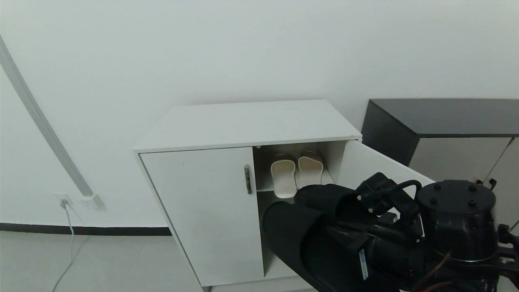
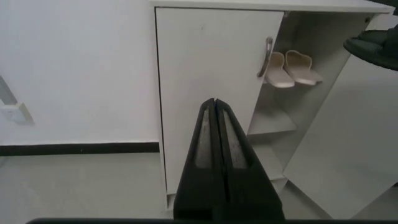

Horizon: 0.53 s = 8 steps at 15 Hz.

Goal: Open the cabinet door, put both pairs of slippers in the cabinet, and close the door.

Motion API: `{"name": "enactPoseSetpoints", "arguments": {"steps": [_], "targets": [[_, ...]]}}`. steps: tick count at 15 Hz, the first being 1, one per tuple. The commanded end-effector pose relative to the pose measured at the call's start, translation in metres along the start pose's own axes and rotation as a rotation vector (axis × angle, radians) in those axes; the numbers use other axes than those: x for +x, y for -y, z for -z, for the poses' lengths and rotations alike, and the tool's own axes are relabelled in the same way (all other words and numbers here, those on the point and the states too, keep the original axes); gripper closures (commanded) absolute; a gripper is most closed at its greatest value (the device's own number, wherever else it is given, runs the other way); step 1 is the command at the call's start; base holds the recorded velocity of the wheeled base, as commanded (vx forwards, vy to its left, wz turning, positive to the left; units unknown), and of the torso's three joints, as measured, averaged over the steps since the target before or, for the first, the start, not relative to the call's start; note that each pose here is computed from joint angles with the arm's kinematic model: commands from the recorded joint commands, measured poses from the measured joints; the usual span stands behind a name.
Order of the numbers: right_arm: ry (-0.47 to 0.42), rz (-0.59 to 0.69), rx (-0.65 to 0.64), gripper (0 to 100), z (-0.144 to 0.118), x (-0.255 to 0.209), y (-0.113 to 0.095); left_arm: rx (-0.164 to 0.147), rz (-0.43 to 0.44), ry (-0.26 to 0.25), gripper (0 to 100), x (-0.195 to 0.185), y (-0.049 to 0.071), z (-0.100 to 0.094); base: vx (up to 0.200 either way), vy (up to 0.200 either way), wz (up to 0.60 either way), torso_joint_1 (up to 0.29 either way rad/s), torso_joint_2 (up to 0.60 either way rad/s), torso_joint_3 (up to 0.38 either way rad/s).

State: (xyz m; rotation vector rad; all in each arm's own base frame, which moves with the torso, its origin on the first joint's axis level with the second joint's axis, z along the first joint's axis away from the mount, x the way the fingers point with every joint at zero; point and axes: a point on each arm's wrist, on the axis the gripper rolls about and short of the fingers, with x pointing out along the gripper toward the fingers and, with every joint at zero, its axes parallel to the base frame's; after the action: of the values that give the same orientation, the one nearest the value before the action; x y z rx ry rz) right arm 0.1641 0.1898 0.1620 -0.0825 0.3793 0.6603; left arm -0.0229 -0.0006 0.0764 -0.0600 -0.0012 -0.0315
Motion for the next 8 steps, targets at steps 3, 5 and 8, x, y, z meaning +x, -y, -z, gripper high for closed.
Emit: {"name": "enactPoseSetpoints", "arguments": {"steps": [3,5,8], "targets": [[-0.014,0.002,-0.003,100,0.0029,0.0024,-0.0002,0.0,0.001,0.001,100,-0.0001,0.0,-0.0001,0.0,0.0,0.0,-0.19,0.51,0.318],[-0.015,0.002,-0.003,100,0.0033,0.0031,-0.0003,0.0,-0.001,0.001,100,-0.0001,0.0,-0.0001,0.0,0.0,0.0,-0.166,0.49,0.315],[-0.012,0.001,-0.002,100,0.0027,0.0024,-0.0002,-0.001,-0.001,0.001,100,-0.0001,0.0,-0.0001,0.0,0.0,0.0,-0.152,0.48,0.321]]}}
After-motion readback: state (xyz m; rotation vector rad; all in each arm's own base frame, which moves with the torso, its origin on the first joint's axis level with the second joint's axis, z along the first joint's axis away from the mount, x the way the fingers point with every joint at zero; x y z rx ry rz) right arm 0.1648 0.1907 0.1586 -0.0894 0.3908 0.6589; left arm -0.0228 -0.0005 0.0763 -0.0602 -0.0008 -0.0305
